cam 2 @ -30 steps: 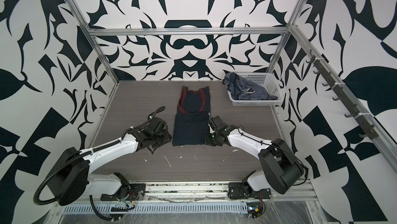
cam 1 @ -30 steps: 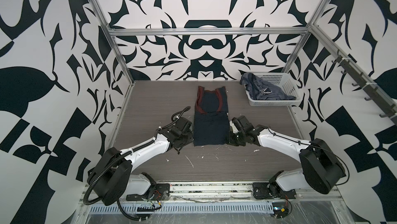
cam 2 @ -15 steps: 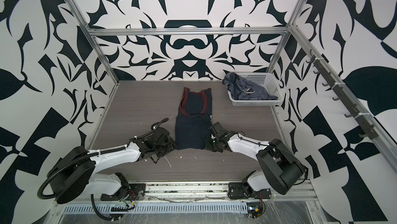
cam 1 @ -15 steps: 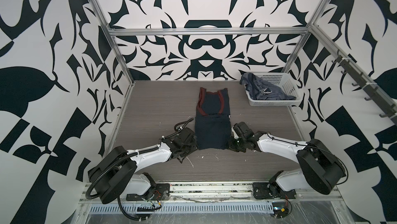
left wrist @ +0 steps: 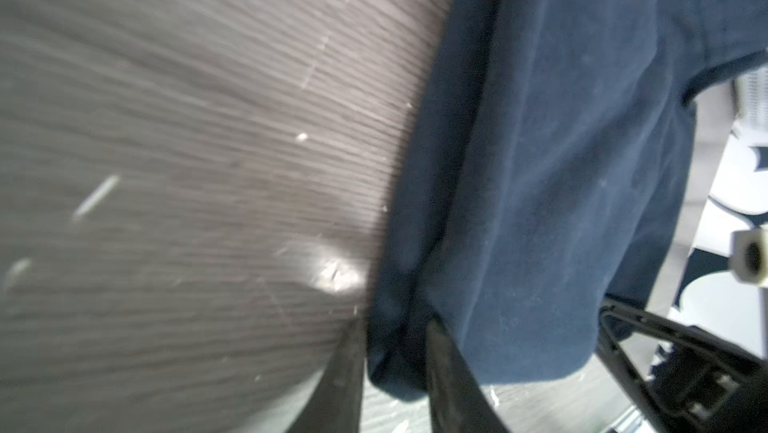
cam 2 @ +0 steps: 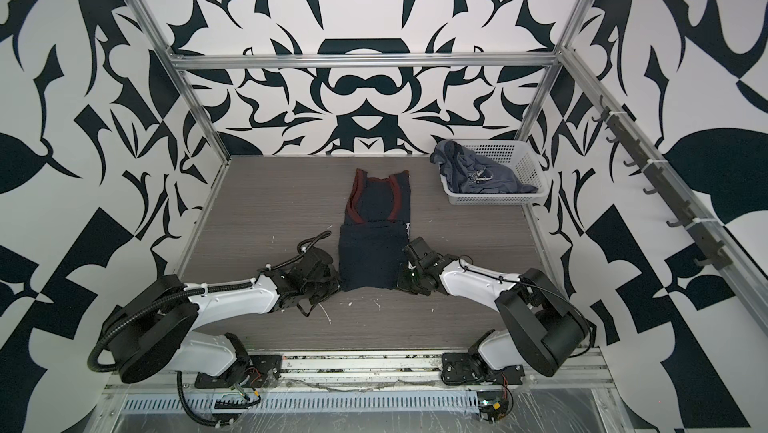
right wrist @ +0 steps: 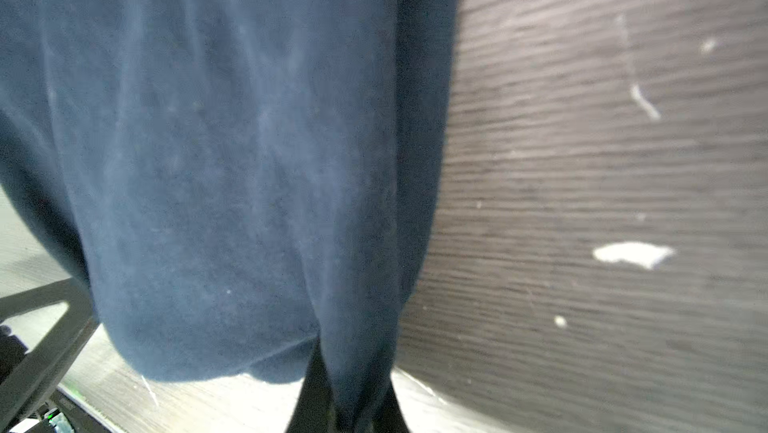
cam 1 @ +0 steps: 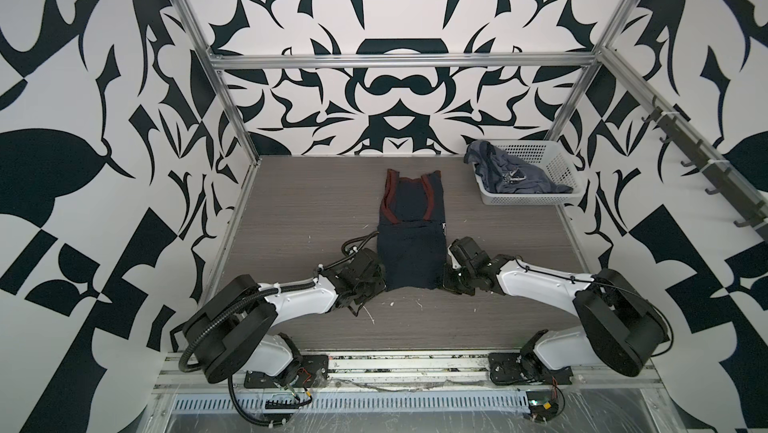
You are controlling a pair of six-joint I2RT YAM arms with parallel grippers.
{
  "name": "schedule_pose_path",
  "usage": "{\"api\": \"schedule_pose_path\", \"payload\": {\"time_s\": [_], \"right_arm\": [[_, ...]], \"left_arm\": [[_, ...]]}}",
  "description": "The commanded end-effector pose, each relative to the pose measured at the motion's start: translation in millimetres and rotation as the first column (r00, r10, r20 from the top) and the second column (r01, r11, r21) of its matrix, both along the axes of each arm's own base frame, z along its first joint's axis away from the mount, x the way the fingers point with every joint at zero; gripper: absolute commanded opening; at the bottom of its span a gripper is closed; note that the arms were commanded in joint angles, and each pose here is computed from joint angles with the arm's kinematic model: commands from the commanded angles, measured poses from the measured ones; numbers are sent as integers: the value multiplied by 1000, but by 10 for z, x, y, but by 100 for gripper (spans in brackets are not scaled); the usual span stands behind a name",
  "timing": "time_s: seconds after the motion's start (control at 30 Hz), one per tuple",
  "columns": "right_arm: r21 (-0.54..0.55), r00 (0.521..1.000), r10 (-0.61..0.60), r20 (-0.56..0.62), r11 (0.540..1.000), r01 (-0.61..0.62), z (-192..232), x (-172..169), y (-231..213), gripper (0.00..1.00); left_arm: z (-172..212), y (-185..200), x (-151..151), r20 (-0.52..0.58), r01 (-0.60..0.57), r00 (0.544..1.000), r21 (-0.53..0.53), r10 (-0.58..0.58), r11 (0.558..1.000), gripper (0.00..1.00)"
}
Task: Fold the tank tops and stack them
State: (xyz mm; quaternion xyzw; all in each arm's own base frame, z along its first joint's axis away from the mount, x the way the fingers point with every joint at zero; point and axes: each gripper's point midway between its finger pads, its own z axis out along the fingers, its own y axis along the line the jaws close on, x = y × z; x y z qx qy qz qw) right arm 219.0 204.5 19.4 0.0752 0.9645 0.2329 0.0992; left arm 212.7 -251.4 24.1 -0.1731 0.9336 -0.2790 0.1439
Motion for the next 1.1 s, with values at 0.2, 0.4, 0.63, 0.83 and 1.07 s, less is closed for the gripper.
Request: {"api": "schedule_pose_path", "payload": {"time_s": [0.2,0.4,0.63,0.83,1.07], "right_arm": [[-50,1000,11,-12,999,-12,45,-77,-72,0],[-57,1000,19,14,998,-18,247,-91,-112,0],[-17,999,35,35,999,-34,599,-135,-84,0],[20,993,52,108,998,-54,1060,39,18,0],[73,981,73,178,994,-87,1629,500,123,0]], "left_arm": [[152,-15,45,28,27,999,37,-28,999,3],[478,140,3,89,15,996,138,-28,990,0],[1020,162,3,179,-9,984,70,-4,998,0],[1513,112,224,267,-12,964,80,-10,997,0],[1899,50,777,292,-51,956,25,42,998,0]]}}
